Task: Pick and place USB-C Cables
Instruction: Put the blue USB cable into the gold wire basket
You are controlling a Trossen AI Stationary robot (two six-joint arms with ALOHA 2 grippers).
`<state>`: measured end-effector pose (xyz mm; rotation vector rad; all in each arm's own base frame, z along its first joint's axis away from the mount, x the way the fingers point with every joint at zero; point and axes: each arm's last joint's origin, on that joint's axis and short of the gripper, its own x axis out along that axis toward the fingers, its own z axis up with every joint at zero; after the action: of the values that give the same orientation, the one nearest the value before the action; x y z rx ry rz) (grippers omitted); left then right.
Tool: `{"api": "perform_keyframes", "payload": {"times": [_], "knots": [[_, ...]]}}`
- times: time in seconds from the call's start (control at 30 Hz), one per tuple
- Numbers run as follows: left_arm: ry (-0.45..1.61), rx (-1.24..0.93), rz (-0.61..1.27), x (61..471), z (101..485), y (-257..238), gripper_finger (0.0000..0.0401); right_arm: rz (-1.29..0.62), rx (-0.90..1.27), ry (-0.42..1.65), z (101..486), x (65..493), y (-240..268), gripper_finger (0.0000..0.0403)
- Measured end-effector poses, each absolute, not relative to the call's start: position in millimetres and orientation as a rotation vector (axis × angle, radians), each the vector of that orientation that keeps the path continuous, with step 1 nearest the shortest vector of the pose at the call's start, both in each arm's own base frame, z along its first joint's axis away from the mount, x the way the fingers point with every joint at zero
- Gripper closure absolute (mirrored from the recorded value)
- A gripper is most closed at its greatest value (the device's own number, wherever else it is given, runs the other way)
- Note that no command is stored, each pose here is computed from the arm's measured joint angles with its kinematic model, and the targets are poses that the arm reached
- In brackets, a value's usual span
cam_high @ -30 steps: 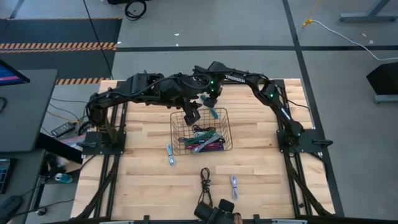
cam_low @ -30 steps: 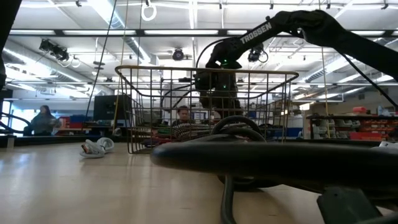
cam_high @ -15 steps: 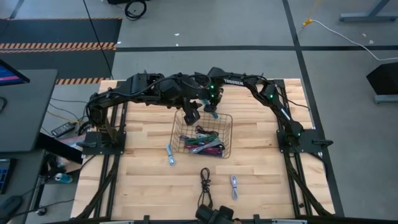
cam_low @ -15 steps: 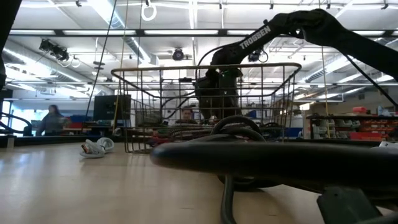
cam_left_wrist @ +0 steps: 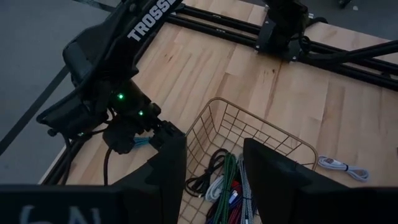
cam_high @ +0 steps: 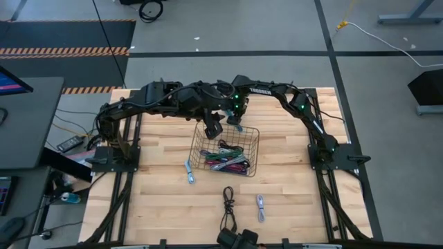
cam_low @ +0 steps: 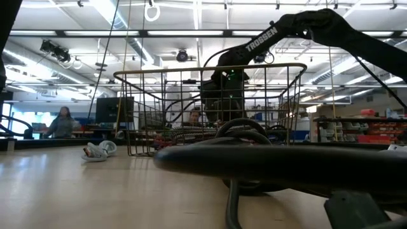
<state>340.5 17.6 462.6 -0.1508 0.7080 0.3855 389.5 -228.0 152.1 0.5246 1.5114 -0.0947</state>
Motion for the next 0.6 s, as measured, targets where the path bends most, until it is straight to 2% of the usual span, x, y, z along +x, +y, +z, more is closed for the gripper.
{"api": "perform_keyframes", "payload": {"times": [0.1, 0.17, 0.43, 0.5, 0.6], "knots": [[0.708, -0.151, 0.385, 340.5, 462.6, 17.6, 0.0236, -0.097, 0.523, 1.507, 152.0, 389.8, -228.2, 0.016], [0.708, -0.151, 0.385, 340.5, 462.6, 17.6, 0.0236, -0.099, 0.521, 1.504, 151.8, 390.1, -228.6, 0.0193], [0.708, -0.151, 0.386, 340.5, 462.6, 17.6, 0.0236, -0.106, 0.536, 1.471, 150.8, 393.5, -229.2, 0.0373], [0.708, -0.151, 0.386, 340.5, 462.6, 17.6, 0.0236, -0.106, 0.534, 1.467, 150.8, 393.9, -229.4, 0.0388], [0.708, -0.151, 0.386, 340.5, 462.6, 17.6, 0.0236, -0.104, 0.529, 1.463, 150.8, 394.2, -229.6, 0.0387]]}}
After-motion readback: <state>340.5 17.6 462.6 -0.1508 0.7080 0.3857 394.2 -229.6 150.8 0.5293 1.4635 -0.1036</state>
